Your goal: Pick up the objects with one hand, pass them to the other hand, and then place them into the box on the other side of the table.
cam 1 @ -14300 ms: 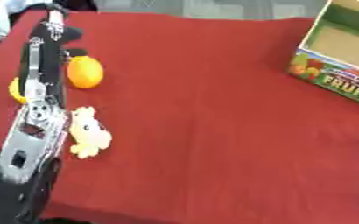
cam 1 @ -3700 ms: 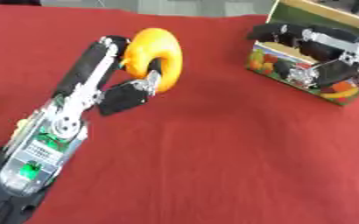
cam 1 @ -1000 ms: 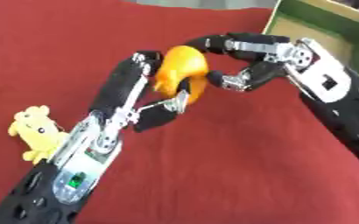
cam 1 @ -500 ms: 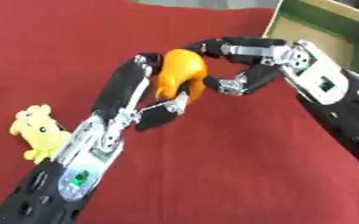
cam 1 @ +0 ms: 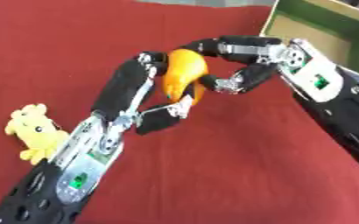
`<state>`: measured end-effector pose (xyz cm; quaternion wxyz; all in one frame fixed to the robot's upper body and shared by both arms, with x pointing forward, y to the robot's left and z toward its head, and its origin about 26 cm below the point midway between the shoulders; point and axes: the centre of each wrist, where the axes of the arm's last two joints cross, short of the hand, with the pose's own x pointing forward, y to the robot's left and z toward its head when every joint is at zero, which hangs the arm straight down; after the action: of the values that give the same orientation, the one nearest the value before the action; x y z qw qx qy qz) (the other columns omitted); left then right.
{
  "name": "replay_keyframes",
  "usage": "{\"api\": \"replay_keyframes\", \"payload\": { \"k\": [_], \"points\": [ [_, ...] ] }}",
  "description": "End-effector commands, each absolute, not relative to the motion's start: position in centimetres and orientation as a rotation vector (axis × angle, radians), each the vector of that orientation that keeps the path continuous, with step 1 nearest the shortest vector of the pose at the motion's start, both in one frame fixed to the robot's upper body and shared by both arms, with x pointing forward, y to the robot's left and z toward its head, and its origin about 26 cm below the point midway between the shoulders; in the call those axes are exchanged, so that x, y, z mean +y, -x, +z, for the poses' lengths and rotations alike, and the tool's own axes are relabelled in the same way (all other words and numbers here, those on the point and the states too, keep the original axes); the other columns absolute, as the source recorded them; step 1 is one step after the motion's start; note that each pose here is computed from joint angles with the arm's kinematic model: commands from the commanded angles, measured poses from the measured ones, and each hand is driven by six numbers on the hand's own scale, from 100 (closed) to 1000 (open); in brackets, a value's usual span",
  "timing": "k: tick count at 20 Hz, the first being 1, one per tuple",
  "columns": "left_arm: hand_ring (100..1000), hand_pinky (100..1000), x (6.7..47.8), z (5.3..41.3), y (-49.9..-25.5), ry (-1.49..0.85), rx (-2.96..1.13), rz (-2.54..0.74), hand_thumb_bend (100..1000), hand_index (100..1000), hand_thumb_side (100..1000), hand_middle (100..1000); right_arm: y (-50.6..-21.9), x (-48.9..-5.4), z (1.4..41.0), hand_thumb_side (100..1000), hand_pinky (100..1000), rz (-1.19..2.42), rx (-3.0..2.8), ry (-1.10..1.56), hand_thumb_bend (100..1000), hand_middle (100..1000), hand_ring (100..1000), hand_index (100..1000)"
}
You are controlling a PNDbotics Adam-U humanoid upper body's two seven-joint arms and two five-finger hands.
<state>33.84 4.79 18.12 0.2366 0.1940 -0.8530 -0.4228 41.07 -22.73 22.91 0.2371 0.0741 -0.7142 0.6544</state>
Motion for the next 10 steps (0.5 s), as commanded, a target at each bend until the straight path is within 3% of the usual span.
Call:
{"api": "replay_keyframes", "payload": {
  "k": [1, 9, 10],
  "points": [
    [634, 613, 4.62, 19.63, -33.13, -0.530, -2.407, -1.175, 100, 436, 437, 504, -41.12, -23.33, 23.79, 602, 1000, 2.088, -1.939, -0.210, 100, 914, 1000, 1000],
    [631, 608, 4.21, 19.84, -32.98, -0.516, -2.403, -1.183, 100, 436, 426, 502, -40.92, -23.15, 23.73, 604, 1000, 2.091, -1.945, -0.227, 100, 897, 1000, 1000],
    [632, 609, 4.20, 19.76, -33.06, -0.520, -2.396, -1.184, 100, 437, 422, 503, -40.90, -23.13, 23.69, 597, 998, 2.088, -1.945, -0.231, 100, 862, 1000, 1000]
  ]
}}
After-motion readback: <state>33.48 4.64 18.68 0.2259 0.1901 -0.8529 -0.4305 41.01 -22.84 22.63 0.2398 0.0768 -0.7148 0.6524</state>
